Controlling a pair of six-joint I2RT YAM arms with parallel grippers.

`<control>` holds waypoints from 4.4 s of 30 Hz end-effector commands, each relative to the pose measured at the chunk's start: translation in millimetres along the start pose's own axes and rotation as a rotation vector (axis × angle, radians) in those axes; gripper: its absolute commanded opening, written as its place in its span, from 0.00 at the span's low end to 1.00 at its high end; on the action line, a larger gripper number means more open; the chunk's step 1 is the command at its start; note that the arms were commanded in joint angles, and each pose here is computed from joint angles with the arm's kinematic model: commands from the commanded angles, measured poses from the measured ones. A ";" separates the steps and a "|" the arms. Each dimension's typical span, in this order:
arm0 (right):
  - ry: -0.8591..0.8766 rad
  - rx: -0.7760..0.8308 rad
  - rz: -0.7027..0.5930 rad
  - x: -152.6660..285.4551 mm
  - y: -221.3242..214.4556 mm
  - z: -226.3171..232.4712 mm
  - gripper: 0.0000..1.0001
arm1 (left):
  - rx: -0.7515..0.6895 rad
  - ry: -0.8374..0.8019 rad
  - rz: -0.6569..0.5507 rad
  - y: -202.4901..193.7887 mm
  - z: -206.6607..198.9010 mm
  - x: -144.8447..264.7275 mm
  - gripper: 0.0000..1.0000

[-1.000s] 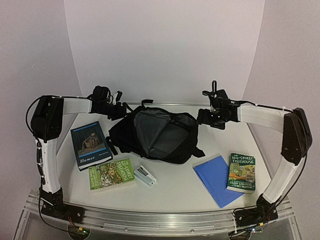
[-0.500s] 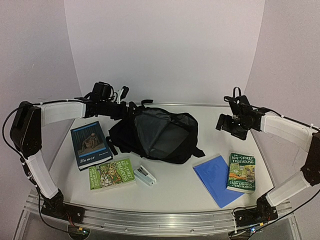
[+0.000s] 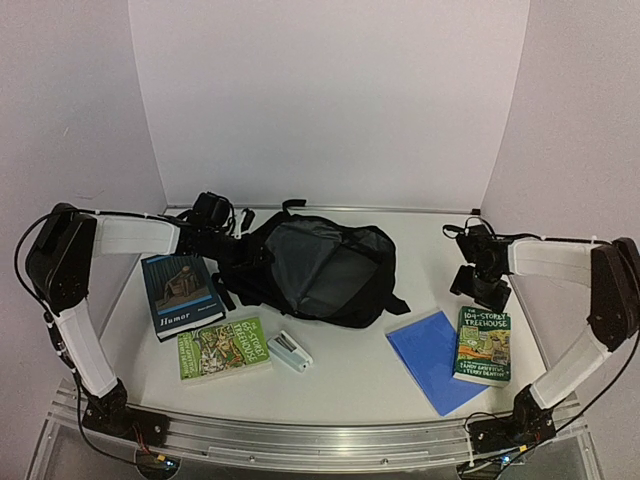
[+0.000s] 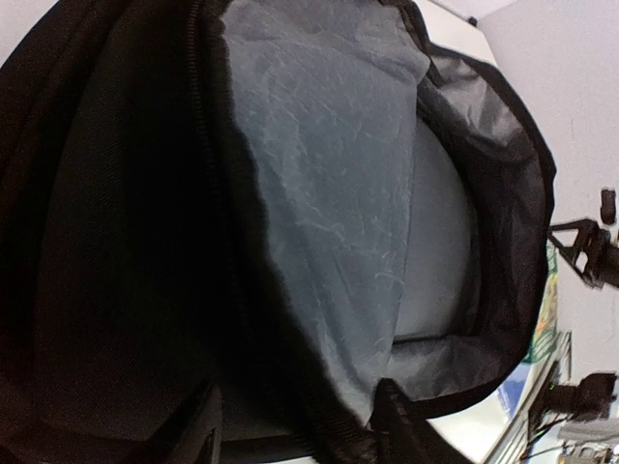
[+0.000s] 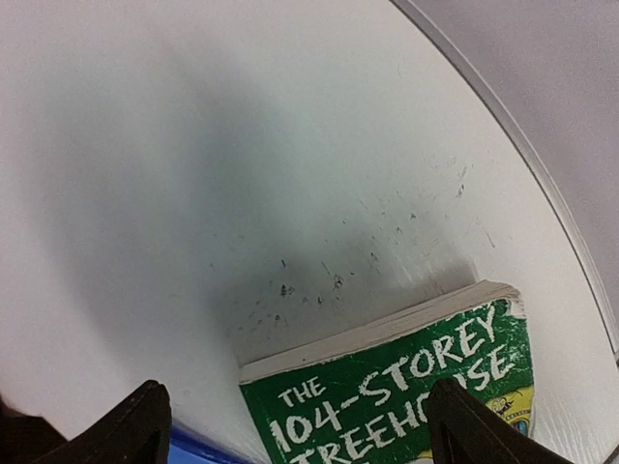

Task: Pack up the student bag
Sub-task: Pick up the book from the center of the board.

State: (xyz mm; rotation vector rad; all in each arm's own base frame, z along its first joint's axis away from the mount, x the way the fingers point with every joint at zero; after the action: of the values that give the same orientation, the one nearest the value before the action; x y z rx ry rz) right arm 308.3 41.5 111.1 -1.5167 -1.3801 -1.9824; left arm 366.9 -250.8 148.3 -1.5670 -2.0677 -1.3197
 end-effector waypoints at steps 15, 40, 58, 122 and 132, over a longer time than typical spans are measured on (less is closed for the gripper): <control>-0.233 0.034 0.108 -54.0 -41.3 -20.5 0.84 | 0.116 0.085 0.022 -3.0 39.8 -10.7 0.39; 0.262 -0.039 0.273 -19.2 -43.5 43.2 0.00 | 0.031 0.124 -0.197 24.5 -5.3 88.8 1.00; 0.647 -0.134 0.123 100.6 -6.9 110.3 0.00 | -0.091 -0.401 -0.076 -32.0 -169.7 62.6 1.00; 1.511 0.742 -0.126 306.5 -26.3 114.1 0.98 | -0.533 -0.796 0.342 -81.9 -240.0 123.9 0.00; 1.596 0.876 0.142 288.3 -52.5 142.4 0.98 | -0.572 -0.881 0.409 -92.6 -243.5 150.1 0.00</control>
State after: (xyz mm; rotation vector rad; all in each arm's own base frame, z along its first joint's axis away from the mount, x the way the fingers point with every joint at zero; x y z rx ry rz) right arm 249.3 261.0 326.9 0.3331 -1.0353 -1.4642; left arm 163.0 -346.7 288.3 -2.8552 -1.5409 -1.1800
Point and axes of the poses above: each gripper's point midway between its finger pads, its own x axis back along the fingers, its own z axis along the line the jaws close on, y = z × x, the point moved 5 cm from there along x, back along the fingers
